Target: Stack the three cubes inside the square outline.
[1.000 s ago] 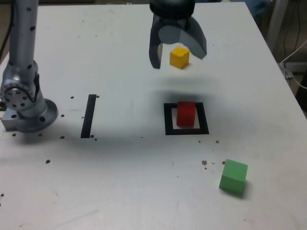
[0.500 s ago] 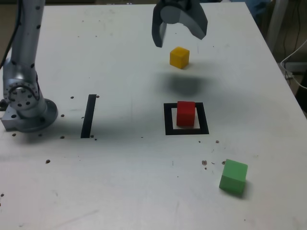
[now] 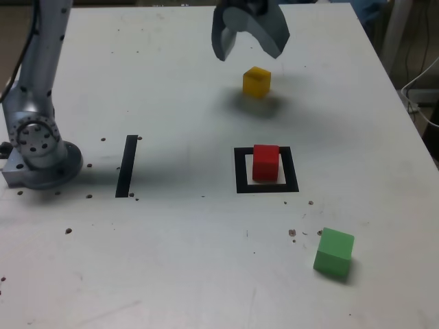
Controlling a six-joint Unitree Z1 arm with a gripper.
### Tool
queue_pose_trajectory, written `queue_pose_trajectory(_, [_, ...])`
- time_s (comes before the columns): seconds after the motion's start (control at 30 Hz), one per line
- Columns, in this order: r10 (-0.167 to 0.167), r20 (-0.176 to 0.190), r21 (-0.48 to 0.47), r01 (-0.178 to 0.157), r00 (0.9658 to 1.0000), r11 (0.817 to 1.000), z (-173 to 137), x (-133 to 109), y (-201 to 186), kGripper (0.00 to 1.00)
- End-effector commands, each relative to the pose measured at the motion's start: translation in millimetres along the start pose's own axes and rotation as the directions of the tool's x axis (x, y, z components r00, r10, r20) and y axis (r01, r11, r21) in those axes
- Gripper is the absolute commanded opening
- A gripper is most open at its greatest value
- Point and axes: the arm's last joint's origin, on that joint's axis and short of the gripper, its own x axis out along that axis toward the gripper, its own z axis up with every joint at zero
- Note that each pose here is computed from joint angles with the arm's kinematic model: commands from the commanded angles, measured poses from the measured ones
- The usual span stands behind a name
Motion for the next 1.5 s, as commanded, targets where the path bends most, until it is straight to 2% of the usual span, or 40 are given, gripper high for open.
queue_pose_trajectory(0.0, [-0.011, -0.005, 0.014, 0.011, 0.9999, 1.0, 4.0, 9.7, 4.0, 0.99])
queue_pose_trajectory(0.3, [-0.066, 0.013, 0.073, 0.065, 0.9978, 0.995, 14.3, 39.8, 13.6, 0.97])
queue_pose_trajectory(0.4, [-0.074, 0.024, 0.079, 0.072, 0.9969, 0.994, 17.4, 45.8, 14.4, 0.95])
queue_pose_trajectory(0.6, [-0.059, 0.034, 0.069, 0.057, 0.9977, 0.996, 22.5, 58.4, 16.2, 0.89])
queue_pose_trajectory(0.83, [-0.044, 0.019, 0.047, 0.043, 0.9988, 0.998, 22.0, 62.3, 16.0, 0.79])
queue_pose_trajectory(0.97, [-0.037, 0.015, 0.032, 0.037, 0.9992, 0.999, 21.1, 60.6, 15.9, 0.69])
queue_pose_trajectory(1.2, [-0.022, 0.028, 0.012, 0.022, 0.9993, 1.0, 24.9, 54.6, 14.9, 0.47])
queue_pose_trajectory(1.47, [-0.016, 0.033, 0.008, 0.016, 0.9993, 1.0, 25.7, 53.0, 16.0, 0.33])
